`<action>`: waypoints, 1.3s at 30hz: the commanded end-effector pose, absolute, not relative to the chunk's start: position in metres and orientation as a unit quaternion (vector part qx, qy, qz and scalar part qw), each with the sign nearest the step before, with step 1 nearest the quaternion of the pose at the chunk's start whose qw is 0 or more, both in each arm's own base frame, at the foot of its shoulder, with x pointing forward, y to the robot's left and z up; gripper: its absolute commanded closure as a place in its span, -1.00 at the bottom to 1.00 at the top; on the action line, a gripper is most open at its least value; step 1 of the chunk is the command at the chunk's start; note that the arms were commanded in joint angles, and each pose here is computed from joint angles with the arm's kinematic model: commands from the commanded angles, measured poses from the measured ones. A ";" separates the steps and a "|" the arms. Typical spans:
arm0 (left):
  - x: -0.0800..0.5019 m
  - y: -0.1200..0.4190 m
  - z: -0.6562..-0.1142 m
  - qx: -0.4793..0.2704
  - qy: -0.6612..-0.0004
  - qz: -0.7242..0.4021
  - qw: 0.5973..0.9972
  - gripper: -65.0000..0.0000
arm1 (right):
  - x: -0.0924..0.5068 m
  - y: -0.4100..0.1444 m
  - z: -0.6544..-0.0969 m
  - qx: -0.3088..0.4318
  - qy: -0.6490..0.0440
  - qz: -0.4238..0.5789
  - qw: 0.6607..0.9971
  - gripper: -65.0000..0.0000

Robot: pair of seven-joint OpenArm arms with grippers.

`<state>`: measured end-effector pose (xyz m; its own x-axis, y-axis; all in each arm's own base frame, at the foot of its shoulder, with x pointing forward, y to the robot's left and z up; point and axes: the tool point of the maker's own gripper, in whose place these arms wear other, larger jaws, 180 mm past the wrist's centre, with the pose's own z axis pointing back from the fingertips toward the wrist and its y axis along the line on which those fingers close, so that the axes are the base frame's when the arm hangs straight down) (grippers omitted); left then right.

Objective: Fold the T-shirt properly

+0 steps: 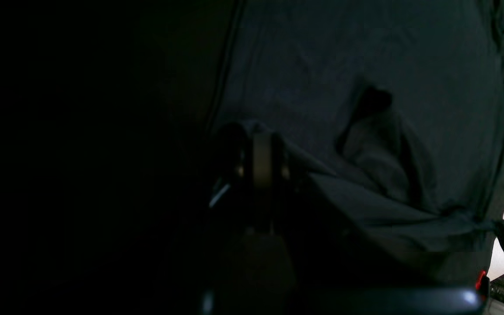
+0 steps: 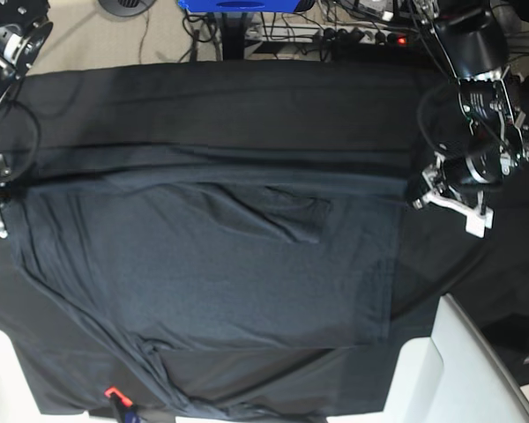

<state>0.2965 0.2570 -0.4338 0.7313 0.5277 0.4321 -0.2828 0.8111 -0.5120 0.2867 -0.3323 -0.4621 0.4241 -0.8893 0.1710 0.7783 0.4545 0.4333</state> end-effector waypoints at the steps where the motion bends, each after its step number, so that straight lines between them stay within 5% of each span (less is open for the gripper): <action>1: 0.309 0.266 -0.418 -0.208 -0.317 0.219 0.899 0.72 | 0.299 -0.347 -0.446 0.144 -0.218 -0.501 0.825 0.46; 6: 0.321 0.267 -0.409 -0.212 -0.331 0.219 0.893 -0.22 | 0.306 -0.357 -0.440 0.130 -0.253 -0.496 0.821 0.01; 10: 0.326 0.286 -0.395 -0.210 -0.359 0.247 0.875 -0.56 | 0.317 -0.350 -0.434 0.144 -0.305 -0.427 0.839 0.02; 16: 0.314 0.318 -0.365 -0.202 -0.415 0.266 0.846 -0.57 | 0.287 -0.350 -0.406 0.133 -0.381 -0.385 0.830 0.02; 23: 0.258 0.312 -0.347 -0.121 -0.419 0.140 0.889 -0.56 | 0.265 -0.277 -0.390 0.137 -0.379 -0.213 0.890 0.02; 26: 0.225 0.318 -0.370 -0.082 -0.370 0.131 0.916 -0.18 | 0.260 -0.233 -0.398 0.163 -0.346 -0.138 0.914 0.02; 29: 0.204 0.311 -0.391 -0.061 -0.326 0.113 0.937 0.55 | 0.256 -0.210 -0.407 0.179 -0.327 -0.113 0.921 0.15; 31: 0.196 0.301 -0.404 -0.054 -0.298 0.090 0.949 1.00 | 0.256 -0.199 -0.410 0.188 -0.321 -0.104 0.922 0.42; 34: 0.186 0.284 -0.422 -0.060 -0.271 0.073 0.958 1.00 | 0.250 -0.183 -0.415 0.203 -0.312 -0.106 0.922 1.00; 39: 0.176 0.268 -0.441 -0.079 -0.287 0.081 0.951 1.00 | 0.235 -0.173 -0.425 0.212 -0.295 -0.113 0.925 1.00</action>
<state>0.1648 0.2659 -0.4512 0.8445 0.2076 0.4937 -0.1251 0.9728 -0.1950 0.2226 -0.1687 -0.4373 0.8280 -0.3373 0.4479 0.1093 0.8806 0.4610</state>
